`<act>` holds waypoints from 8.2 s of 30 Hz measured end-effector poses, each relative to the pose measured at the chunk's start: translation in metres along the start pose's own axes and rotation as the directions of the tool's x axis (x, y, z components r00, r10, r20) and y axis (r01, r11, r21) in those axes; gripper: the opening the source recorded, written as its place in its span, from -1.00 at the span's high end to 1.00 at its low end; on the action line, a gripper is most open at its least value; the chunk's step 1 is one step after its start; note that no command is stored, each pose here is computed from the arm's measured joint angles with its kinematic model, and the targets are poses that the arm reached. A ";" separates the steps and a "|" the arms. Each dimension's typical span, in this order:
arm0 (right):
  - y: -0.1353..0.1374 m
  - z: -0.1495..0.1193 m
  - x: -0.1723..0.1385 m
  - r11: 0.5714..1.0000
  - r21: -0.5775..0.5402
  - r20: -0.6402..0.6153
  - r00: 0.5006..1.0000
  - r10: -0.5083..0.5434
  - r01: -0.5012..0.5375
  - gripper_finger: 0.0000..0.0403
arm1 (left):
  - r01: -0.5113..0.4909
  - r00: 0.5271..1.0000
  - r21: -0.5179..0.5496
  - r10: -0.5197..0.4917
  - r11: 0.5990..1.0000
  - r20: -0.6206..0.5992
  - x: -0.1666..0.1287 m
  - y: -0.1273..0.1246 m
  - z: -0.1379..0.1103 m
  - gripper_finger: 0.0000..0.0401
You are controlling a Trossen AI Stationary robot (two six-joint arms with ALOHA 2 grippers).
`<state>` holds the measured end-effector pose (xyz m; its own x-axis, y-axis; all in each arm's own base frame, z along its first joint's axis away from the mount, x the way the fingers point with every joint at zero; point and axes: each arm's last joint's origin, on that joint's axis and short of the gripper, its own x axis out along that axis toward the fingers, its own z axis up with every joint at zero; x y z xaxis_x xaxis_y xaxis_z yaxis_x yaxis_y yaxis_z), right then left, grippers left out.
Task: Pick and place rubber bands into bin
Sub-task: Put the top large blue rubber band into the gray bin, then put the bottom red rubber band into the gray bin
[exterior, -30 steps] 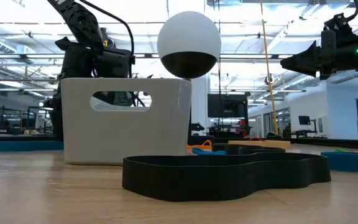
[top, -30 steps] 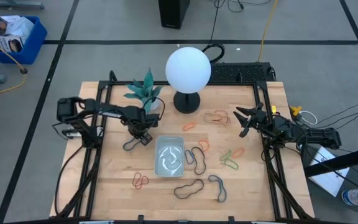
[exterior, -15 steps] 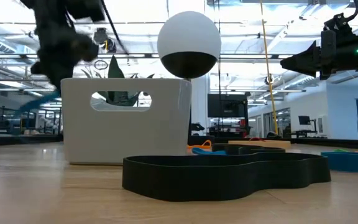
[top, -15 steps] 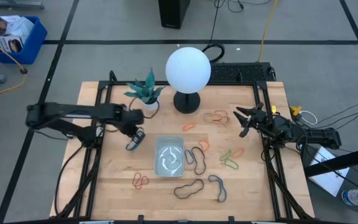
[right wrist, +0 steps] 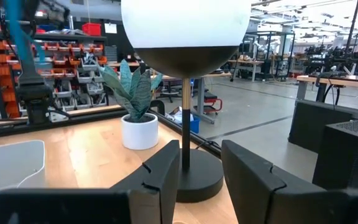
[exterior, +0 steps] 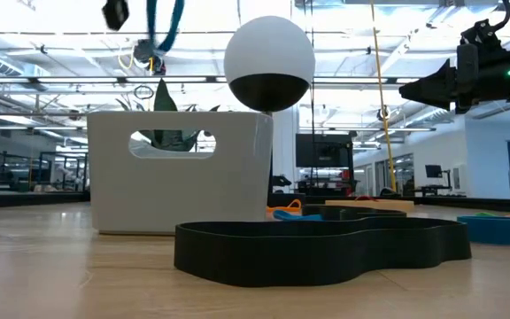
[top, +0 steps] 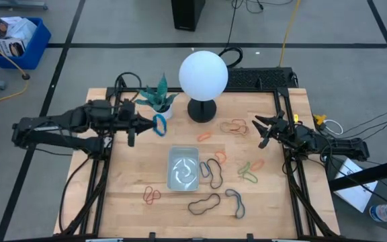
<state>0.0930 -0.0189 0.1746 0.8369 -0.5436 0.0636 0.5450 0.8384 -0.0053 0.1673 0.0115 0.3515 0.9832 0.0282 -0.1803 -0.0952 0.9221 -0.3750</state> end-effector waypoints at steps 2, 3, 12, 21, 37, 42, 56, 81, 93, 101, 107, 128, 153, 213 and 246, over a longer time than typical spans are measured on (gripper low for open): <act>0.000 0.000 0.000 1.000 0.000 0.000 1.000 0.000 0.000 0.43 | 0.055 0.998 0.022 -0.056 0.998 0.023 0.006 -0.002 0.003 0.98; 0.000 0.000 0.000 1.000 0.000 0.000 1.000 0.000 0.000 0.43 | 0.076 0.997 0.027 -0.076 0.997 0.019 0.011 -0.003 0.003 0.97; 0.000 0.000 0.000 1.000 0.000 0.001 1.000 0.000 0.000 0.43 | 0.218 0.968 0.106 -0.202 0.970 -0.146 0.054 -0.016 0.014 0.97; 0.000 0.000 0.000 1.000 -0.001 -0.001 1.000 0.000 0.000 0.43 | 0.108 0.878 0.199 0.000 0.974 -0.478 0.094 -0.050 0.037 0.97; 0.000 0.000 0.000 1.000 0.002 -0.003 1.000 0.002 -0.002 0.43 | -0.191 0.558 0.168 0.248 0.967 -0.792 0.183 -0.043 -0.053 0.96; 0.000 0.000 0.000 1.000 0.001 -0.004 1.000 0.004 -0.004 0.43 | -0.197 0.488 0.168 0.245 0.966 -0.838 0.204 -0.037 -0.080 0.94; 0.000 -0.001 0.000 1.000 0.001 -0.005 1.000 0.005 -0.005 0.43 | -0.158 0.361 0.241 0.284 0.957 -0.889 0.232 -0.021 -0.125 0.96; 0.000 -0.001 0.000 1.000 0.000 -0.006 1.000 0.005 -0.005 0.43 | -0.169 0.339 0.250 0.294 0.953 -0.894 0.240 -0.015 -0.137 0.74; 0.000 -0.001 0.000 1.000 0.000 -0.006 1.000 0.005 -0.005 0.43 | -0.206 0.332 0.245 0.303 0.947 -0.893 0.239 -0.014 -0.136 0.30; 0.000 -0.001 0.000 1.000 0.000 -0.006 1.000 0.005 -0.005 0.43 | -0.200 0.479 0.190 0.265 0.961 -0.837 0.208 -0.027 -0.081 0.12; 0.000 -0.001 0.000 1.000 -0.001 -0.009 1.000 0.006 -0.006 0.43 | -0.086 0.631 0.185 0.197 0.979 -0.750 0.160 -0.053 -0.030 0.12; 0.000 -0.001 0.000 1.000 -0.002 -0.011 1.000 0.005 -0.005 0.43 | -0.058 0.422 0.263 0.262 0.963 -0.868 0.070 -0.123 -0.094 0.12; 0.000 -0.001 0.000 1.000 -0.002 -0.011 1.000 0.005 -0.006 0.43 | -0.455 0.364 -0.013 0.173 0.890 -0.915 0.089 -0.105 -0.196 0.12; 0.001 -0.003 0.002 1.000 -0.016 -0.036 0.999 0.006 -0.007 0.43 | -0.549 0.270 0.031 0.212 0.835 -0.939 0.113 -0.102 -0.246 0.12; 0.001 -0.003 0.002 1.000 -0.017 -0.036 0.999 0.006 -0.007 0.43 | -0.593 0.171 0.084 0.228 0.801 -0.959 0.117 -0.092 -0.258 0.97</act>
<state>0.0957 -0.0189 0.1714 0.8415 -0.5396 0.0275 0.5402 0.8412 -0.0224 0.2514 -0.1694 0.1306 -0.0023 -0.1552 -0.9879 -0.6462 0.7541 -0.1170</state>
